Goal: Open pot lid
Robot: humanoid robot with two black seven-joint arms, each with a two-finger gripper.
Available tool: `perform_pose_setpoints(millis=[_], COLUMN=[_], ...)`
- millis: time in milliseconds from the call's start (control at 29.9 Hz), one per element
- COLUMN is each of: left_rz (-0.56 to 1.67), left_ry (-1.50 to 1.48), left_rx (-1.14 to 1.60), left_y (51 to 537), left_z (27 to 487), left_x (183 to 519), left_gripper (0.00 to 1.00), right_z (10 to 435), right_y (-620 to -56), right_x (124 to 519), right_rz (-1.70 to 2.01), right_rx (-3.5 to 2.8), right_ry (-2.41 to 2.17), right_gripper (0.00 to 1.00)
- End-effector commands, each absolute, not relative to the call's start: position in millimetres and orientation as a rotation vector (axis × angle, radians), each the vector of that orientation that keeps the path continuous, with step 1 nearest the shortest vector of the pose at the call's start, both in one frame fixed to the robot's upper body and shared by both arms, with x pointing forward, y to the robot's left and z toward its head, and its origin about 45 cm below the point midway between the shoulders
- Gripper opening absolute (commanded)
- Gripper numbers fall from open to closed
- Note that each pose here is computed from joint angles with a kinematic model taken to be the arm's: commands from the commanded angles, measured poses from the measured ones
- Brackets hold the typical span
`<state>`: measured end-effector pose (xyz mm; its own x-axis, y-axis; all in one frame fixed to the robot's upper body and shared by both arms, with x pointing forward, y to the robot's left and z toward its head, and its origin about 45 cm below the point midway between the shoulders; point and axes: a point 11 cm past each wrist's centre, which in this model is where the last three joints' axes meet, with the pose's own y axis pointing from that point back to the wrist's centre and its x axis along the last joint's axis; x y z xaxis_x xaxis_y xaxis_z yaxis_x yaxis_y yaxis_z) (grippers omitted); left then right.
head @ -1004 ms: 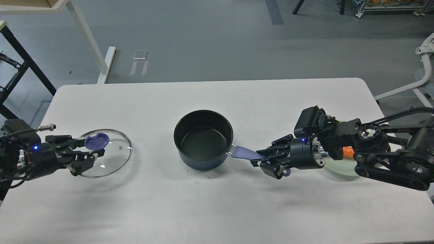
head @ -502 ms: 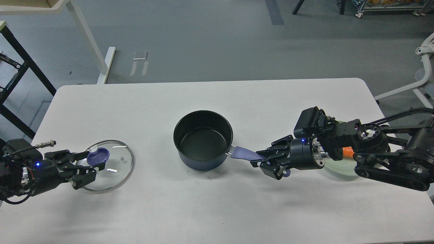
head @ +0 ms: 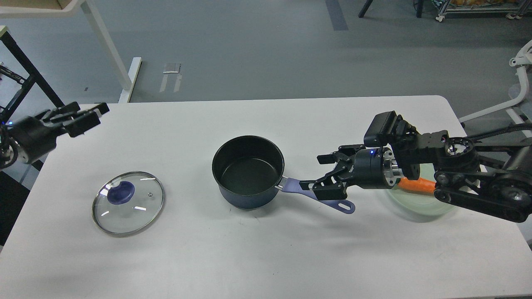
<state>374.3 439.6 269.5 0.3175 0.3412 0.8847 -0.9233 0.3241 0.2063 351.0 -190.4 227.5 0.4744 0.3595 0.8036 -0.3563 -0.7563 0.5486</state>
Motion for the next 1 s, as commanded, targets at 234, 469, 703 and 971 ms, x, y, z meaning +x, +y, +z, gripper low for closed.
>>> perform_pose_setpoints(millis=[234, 469, 703, 971], left_rz=[1.427, 1.541, 1.585, 1.574], left_ry=[-0.392, -0.240, -0.003, 0.159], left_rx=[0.284, 0.081, -0.156, -0.276], left_y=[412, 375, 362, 359], left_z=[317, 299, 281, 260], left_x=[430, 474, 499, 497], left_gripper=[0.99, 0.99, 0.99, 1.00], right_z=[344, 372, 357, 321], right_y=[-259, -325, -352, -342], right_x=[440, 476, 492, 503], right_rz=[1.093, 0.901, 0.453, -0.097], right_rx=[2.236, 2.202, 2.286, 2.375], right_ry=[-0.937, -1.421, -1.929, -2.262], right_gripper=[0.98, 0.99, 1.00, 1.00])
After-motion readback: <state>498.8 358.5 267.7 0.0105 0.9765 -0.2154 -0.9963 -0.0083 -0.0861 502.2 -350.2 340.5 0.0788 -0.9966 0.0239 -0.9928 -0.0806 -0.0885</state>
